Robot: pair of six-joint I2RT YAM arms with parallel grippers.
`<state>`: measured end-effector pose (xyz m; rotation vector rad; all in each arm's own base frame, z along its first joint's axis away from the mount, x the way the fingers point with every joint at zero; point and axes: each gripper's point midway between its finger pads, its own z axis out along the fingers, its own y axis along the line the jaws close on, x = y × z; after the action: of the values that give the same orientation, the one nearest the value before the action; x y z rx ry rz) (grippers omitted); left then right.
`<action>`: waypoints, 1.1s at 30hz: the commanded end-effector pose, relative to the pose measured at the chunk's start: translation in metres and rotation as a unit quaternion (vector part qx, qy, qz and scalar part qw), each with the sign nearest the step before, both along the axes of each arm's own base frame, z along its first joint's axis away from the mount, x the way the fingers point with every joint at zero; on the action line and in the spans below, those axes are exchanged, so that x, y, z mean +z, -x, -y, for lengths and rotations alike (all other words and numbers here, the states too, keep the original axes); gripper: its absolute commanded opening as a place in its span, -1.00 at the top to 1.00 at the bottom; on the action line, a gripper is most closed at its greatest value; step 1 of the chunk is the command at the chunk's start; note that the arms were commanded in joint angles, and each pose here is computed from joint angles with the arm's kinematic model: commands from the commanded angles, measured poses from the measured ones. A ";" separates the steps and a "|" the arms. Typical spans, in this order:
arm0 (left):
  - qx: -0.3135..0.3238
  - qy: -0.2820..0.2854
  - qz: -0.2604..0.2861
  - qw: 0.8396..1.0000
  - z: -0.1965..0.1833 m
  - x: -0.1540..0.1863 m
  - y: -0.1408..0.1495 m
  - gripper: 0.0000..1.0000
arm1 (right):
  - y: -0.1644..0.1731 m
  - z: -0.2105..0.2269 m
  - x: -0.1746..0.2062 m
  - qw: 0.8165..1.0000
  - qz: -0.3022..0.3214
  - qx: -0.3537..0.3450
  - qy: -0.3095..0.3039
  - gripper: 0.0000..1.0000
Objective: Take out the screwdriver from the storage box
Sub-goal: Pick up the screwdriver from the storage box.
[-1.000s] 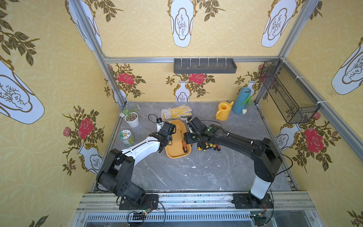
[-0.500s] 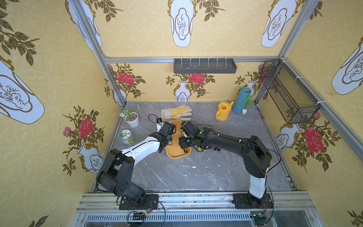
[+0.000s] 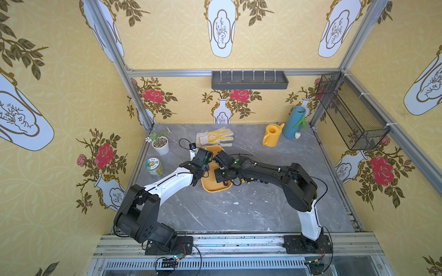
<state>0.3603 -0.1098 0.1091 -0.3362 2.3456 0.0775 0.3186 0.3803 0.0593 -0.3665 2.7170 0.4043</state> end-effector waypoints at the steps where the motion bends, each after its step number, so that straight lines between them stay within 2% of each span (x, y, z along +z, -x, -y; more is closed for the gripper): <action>1: 0.002 0.008 0.004 1.000 0.001 -0.001 0.000 1.00 | -0.004 0.008 0.000 0.999 0.017 -0.030 0.014 -0.19; 5: 0.004 0.008 0.001 1.000 0.000 -0.003 0.001 1.00 | -0.007 0.011 -0.001 0.999 0.026 -0.046 0.013 -0.19; 12: 0.005 0.007 0.001 1.000 0.000 -0.004 0.002 1.00 | -0.004 0.008 -0.024 0.998 -0.004 -0.063 -0.010 -0.18; 19: 0.004 0.005 -0.001 1.000 -0.001 -0.005 0.002 1.00 | -0.005 0.010 -0.033 0.996 -0.026 -0.075 -0.034 -0.06; 33: 0.006 0.004 -0.002 1.000 -0.001 -0.006 0.001 1.00 | -0.003 0.009 -0.038 0.997 -0.044 -0.058 -0.028 0.51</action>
<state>0.3570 -0.1076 0.1037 -0.3637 2.3515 0.0779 0.3296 0.3800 0.0320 -0.1565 2.7368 0.5262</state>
